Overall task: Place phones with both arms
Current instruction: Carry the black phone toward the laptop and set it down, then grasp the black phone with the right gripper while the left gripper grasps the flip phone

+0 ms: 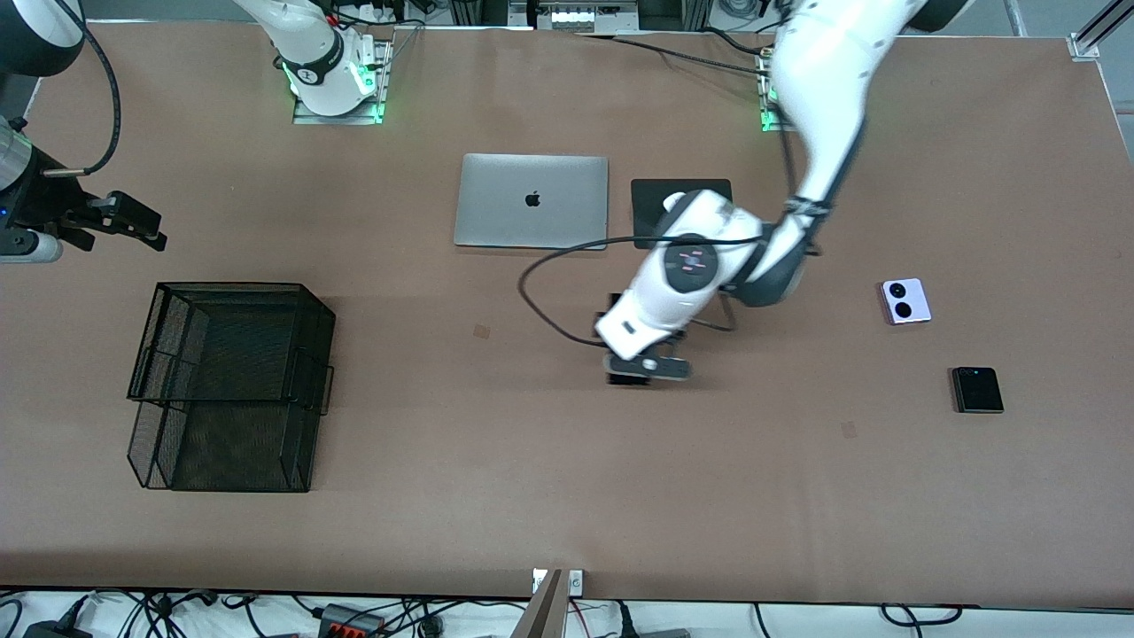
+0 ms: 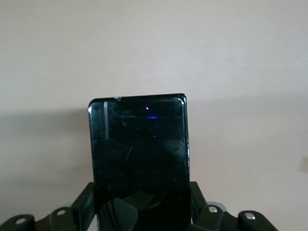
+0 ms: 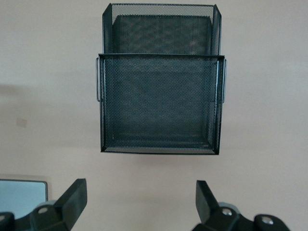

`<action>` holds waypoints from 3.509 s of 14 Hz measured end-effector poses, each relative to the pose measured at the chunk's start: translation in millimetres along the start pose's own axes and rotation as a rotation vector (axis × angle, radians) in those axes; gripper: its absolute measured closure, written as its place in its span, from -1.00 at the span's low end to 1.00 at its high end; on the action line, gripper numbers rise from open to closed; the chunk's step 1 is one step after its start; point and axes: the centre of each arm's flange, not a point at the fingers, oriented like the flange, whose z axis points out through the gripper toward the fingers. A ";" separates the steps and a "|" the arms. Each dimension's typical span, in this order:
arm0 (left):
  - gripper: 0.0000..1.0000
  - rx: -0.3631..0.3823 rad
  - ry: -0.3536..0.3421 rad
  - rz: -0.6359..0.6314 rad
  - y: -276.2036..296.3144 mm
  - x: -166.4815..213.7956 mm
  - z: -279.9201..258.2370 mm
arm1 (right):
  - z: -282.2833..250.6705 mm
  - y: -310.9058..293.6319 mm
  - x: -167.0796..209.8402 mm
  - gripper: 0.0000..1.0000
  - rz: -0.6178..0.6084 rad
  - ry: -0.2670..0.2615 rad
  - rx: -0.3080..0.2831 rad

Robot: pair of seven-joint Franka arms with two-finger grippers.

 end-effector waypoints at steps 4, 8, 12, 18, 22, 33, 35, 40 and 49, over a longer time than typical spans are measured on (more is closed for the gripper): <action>-0.59 -0.031 -0.038 -0.029 26.5 -20.9 41.2 | 25.5 -2.5 14.3 -1.00 -0.010 -0.007 0.000; -0.59 -0.056 -0.009 -0.011 40.8 -31.8 64.9 | 48.2 -17.6 26.4 -1.00 -0.045 -0.012 0.001; -0.88 -0.066 0.005 -0.003 46.9 -34.5 70.0 | 54.3 -36.2 28.4 -1.00 -0.077 -0.021 0.002; -1.00 0.112 -0.093 -0.032 -4.0 0.5 -24.8 | 67.0 -65.8 30.3 -1.00 -0.126 -0.043 0.004; -1.00 0.385 -0.155 -0.099 -138.7 44.5 -86.3 | 87.4 -118.3 30.1 -1.00 -0.195 -0.074 0.036; -1.00 0.325 -0.445 -0.234 -491.6 42.0 -71.4 | 221.8 -383.5 32.4 -1.00 -0.240 -0.023 0.053; -1.00 0.298 -0.482 -0.244 -525.4 27.4 -65.4 | 244.8 -423.7 23.4 -1.00 -0.171 -0.015 0.056; -1.00 0.211 -0.511 -0.266 -553.9 -7.1 -43.6 | 307.4 -482.1 3.8 -1.00 0.009 0.040 0.099; -1.00 0.187 -0.398 -0.268 -560.8 -41.6 -26.6 | 368.3 -546.7 -24.9 -1.00 0.205 0.039 0.123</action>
